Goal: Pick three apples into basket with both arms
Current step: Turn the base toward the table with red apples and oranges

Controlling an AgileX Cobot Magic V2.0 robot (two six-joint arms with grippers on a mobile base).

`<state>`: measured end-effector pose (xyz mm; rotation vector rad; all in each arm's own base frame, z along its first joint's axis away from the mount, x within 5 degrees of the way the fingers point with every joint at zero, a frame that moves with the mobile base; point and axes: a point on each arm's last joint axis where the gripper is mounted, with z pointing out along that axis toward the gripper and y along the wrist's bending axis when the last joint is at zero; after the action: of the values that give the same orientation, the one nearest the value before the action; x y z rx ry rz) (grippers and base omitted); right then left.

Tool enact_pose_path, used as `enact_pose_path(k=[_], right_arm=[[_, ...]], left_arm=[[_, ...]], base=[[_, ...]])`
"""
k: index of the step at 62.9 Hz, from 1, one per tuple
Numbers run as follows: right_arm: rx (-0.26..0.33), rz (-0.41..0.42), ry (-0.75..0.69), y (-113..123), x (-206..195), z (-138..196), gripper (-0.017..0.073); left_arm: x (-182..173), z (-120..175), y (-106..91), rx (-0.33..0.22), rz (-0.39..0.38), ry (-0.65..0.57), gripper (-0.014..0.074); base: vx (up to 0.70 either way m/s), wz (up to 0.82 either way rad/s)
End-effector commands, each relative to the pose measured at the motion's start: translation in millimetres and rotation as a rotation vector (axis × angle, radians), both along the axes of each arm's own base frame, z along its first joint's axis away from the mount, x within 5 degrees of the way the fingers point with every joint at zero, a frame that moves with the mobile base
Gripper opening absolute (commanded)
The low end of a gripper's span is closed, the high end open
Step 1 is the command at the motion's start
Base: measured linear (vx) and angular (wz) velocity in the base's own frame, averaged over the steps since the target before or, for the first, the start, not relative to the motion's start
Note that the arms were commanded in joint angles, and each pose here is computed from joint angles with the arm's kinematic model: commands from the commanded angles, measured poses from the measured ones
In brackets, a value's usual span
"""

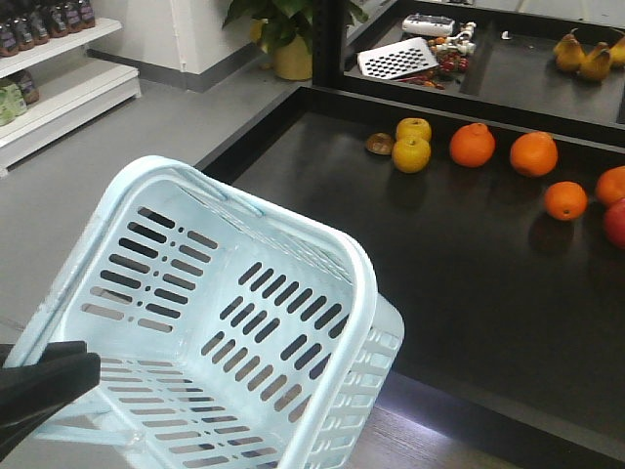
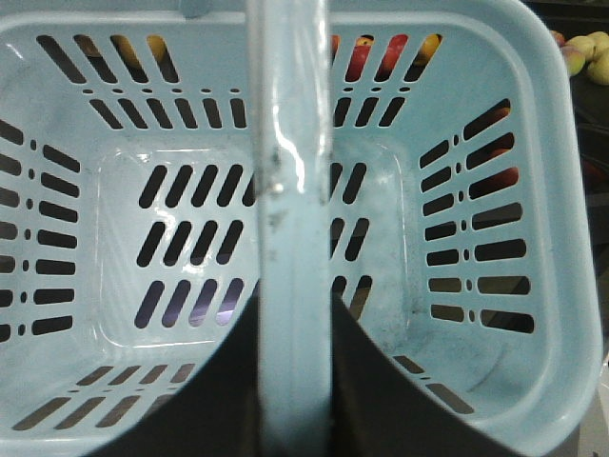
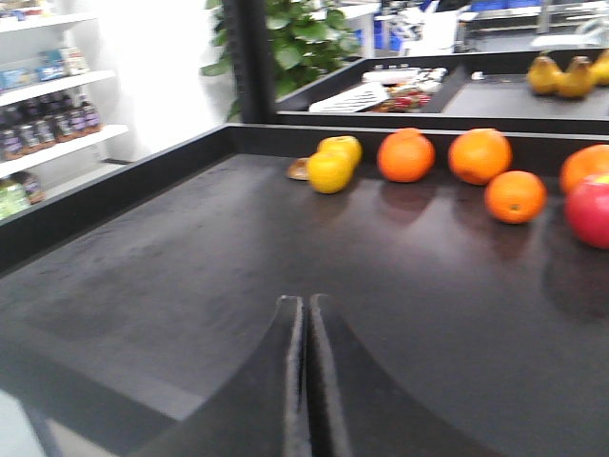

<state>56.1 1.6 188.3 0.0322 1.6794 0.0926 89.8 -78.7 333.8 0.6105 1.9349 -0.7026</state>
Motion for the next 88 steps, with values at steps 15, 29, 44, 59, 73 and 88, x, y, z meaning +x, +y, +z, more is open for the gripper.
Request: enact_pose_path(k=[15, 29, 44, 59, 73, 88], right_arm=[[-0.008, 0.003, -0.076, 0.4, 0.1, 3.0, -0.0007], [-0.008, 0.003, -0.076, 0.4, 0.1, 3.0, -0.0007], [-0.008, 0.003, -0.076, 0.4, 0.1, 3.0, -0.0007], [-0.008, 0.003, -0.076, 0.4, 0.1, 3.0, -0.0007], [-0.008, 0.003, -0.076, 0.4, 0.1, 3.0, -0.0007], [-0.008, 0.002, -0.075, 0.4, 0.1, 2.9, -0.0007]], left_arm=[[2.7, 16.9, 0.8, -0.092, 0.046, -0.063, -0.0006], [2.7, 16.9, 0.8, -0.092, 0.046, -0.063, -0.0006], [2.7, 16.9, 0.8, -0.092, 0.046, -0.063, -0.0006], [2.7, 16.9, 0.8, -0.092, 0.046, -0.063, -0.0006], [2.7, 16.9, 0.8, -0.092, 0.046, -0.063, -0.0006], [2.7, 16.9, 0.8, -0.092, 0.046, -0.063, -0.0006]], base=[[0.07, -0.34], [0.06, -0.31], [0.05, -0.25], [0.04, -0.21], [0.04, -0.19], [0.05, -0.17]])
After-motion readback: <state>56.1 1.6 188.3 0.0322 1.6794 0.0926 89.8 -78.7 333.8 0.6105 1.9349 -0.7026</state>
